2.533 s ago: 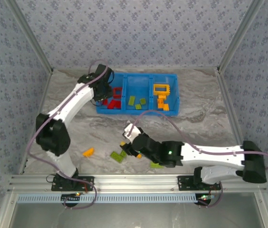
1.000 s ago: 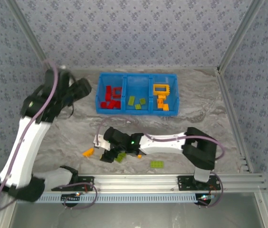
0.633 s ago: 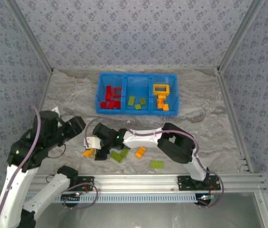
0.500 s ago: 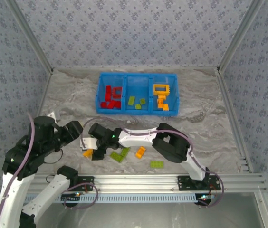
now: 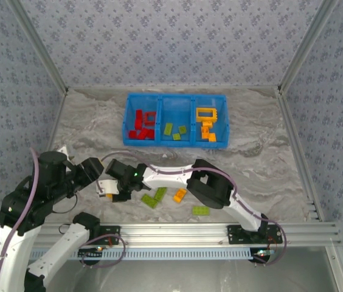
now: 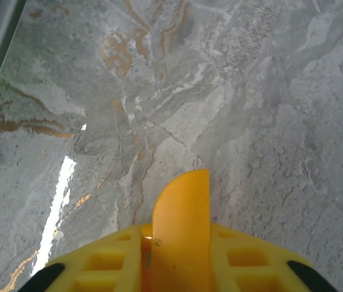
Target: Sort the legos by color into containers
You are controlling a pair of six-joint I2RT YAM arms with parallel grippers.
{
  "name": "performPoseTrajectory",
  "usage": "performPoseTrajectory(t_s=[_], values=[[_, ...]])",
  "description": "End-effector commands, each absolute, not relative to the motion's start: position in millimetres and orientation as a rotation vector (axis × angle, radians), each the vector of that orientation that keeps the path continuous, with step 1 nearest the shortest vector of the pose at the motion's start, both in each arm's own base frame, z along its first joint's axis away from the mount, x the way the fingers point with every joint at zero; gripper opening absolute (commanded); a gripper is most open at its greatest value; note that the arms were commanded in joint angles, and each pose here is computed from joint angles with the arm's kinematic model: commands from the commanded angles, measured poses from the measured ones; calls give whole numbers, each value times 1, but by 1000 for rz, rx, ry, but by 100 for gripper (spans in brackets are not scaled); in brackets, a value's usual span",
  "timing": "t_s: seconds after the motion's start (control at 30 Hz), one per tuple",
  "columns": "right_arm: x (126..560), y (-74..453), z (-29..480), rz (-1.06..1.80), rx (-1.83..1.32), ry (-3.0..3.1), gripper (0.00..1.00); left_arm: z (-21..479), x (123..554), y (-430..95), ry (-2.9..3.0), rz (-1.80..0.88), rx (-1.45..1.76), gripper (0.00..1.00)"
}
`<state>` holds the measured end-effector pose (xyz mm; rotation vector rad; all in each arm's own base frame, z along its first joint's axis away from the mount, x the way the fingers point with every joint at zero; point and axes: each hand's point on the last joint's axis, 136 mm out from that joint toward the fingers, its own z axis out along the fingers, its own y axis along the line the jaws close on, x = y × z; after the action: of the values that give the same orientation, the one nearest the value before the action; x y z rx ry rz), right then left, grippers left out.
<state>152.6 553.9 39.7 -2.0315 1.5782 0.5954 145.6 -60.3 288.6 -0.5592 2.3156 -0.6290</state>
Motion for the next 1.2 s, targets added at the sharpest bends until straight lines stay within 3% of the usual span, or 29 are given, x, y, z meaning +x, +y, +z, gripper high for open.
performPoseTrajectory(t_s=[0.0, 0.33, 0.47, 0.6, 0.73, 0.83, 1.0, 1.17], values=[[152, 553, 52, 596, -2002, 1603, 19, 297, 142, -60, 2307, -645, -550, 65], [203, 504, 152, 616, -1591, 1661, 14, 320, 160, -108, 2279, -918, -376, 65], [246, 434, 194, 524, -1298, 1760, 13, 319, 183, -139, 2297, -1056, -338, 62], [294, 328, 214, 394, -880, 1931, 13, 307, 204, -181, 2321, -1084, -256, 61], [334, 222, 216, 221, -445, 2106, 15, 297, 209, -249, 2365, -989, -42, 61], [355, 174, 205, 168, -210, 2214, 16, 284, 212, -287, 2390, -934, 40, 60], [390, 144, 179, 102, -1, 2339, 17, 267, 209, -330, 2391, -908, 125, 60], [428, 127, 160, -143, 132, 2428, 17, 245, 202, -348, 2420, -856, 178, 60]])
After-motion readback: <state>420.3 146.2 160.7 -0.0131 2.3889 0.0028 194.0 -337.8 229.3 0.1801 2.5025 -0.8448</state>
